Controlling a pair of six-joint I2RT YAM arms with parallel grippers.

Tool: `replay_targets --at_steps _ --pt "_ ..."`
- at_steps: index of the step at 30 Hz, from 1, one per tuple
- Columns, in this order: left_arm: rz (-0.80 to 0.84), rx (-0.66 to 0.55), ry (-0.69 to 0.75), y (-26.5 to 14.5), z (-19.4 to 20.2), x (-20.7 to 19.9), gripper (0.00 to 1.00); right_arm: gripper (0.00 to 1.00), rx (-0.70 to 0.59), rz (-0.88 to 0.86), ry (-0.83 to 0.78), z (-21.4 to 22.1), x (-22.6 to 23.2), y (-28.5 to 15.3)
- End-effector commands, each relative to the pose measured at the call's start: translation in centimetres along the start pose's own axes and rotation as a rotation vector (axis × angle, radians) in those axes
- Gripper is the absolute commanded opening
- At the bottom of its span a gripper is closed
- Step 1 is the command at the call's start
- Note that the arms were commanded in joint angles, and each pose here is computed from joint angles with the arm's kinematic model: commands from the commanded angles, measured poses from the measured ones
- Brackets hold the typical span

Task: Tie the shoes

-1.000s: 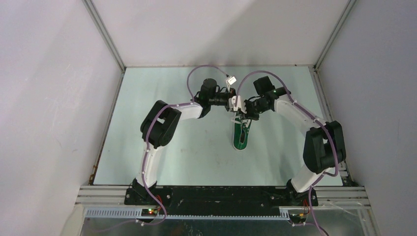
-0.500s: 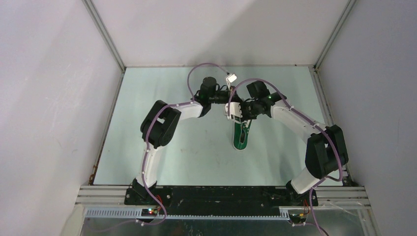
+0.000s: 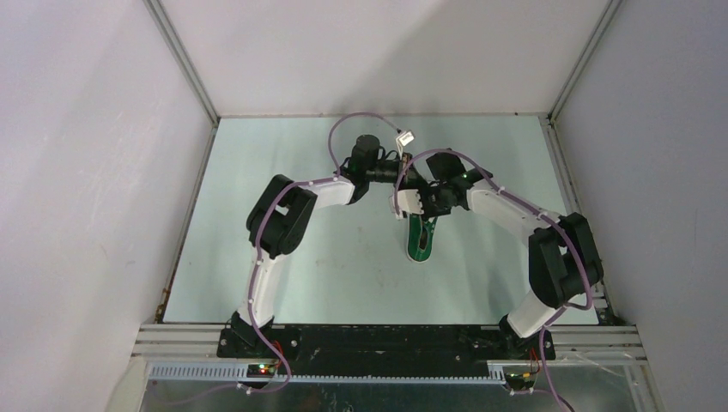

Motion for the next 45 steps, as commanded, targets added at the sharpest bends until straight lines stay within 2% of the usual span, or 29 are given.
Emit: replay_targets --at_steps 1,3,4,5,6,9,12,18,24,33,37,39,42,44,45 --pt "-0.017 0.006 0.044 -0.2 -0.5 -0.1 0.03 0.09 0.027 -0.007 0.046 0.4 0.3 0.9" --pt "-0.027 0.015 0.04 -0.3 -0.2 0.0 0.02 0.16 0.014 -0.036 0.074 0.8 0.7 0.5" --pt "-0.031 0.019 0.035 -0.4 -0.2 0.0 0.02 0.23 -0.03 -0.053 0.091 1.0 0.5 -0.1" --pt "-0.036 0.02 0.039 -0.4 -0.1 0.1 0.02 0.27 -0.028 -0.125 0.095 1.4 1.2 -0.8" --pt "-0.04 0.024 0.041 -0.4 -0.1 0.1 0.02 0.33 -0.085 -0.154 0.115 1.6 0.8 -1.8" --pt "-0.046 0.035 0.04 -0.5 0.1 0.2 0.01 0.39 -0.11 -0.253 0.162 3.0 0.2 -4.1" --pt "-0.052 0.04 0.041 -0.5 0.2 0.3 0.01 0.41 -0.116 -0.251 0.165 4.1 -0.9 -4.8" --pt "-0.057 0.056 0.046 -0.7 0.3 0.3 0.01 0.44 -0.141 -0.21 0.153 5.4 -2.8 -2.5" --pt "-0.063 0.065 0.051 -0.9 0.4 0.2 0.01 0.48 -0.155 -0.232 0.129 5.2 -2.5 -0.1" --pt "-0.066 0.067 0.048 -1.0 0.5 0.4 0.01 0.48 -0.126 -0.124 0.123 6.3 -2.5 1.7" --pt "-0.067 0.067 0.046 -1.0 0.5 0.4 0.01 0.44 -0.126 -0.095 0.127 6.7 -2.5 2.5" --pt "-0.069 0.068 0.047 -1.0 0.5 0.5 0.01 0.34 -0.129 -0.078 0.136 6.8 -2.7 2.7" --pt "-0.074 0.07 0.046 -1.1 0.5 0.4 0.01 0.1 -0.127 -0.059 0.153 6.9 -2.9 2.4" --pt "-0.085 0.069 0.043 -1.3 0.5 0.5 0.01 0.0 -0.118 -0.05 0.176 7.4 -3.0 1.6" --pt "-0.092 0.066 0.04 -1.5 0.5 0.6 0.01 0.0 -0.112 -0.046 0.194 7.8 -2.9 1.0"
Point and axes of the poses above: each gripper's point midway between its finger pads, its own y axis out along the fingers, its own x axis along the line the jaws close on, z = x × y, the point moved 10 cm from there along -y, back along the fingers, and after that the axes turned 14 degrees about y, right-handed, at the moved point
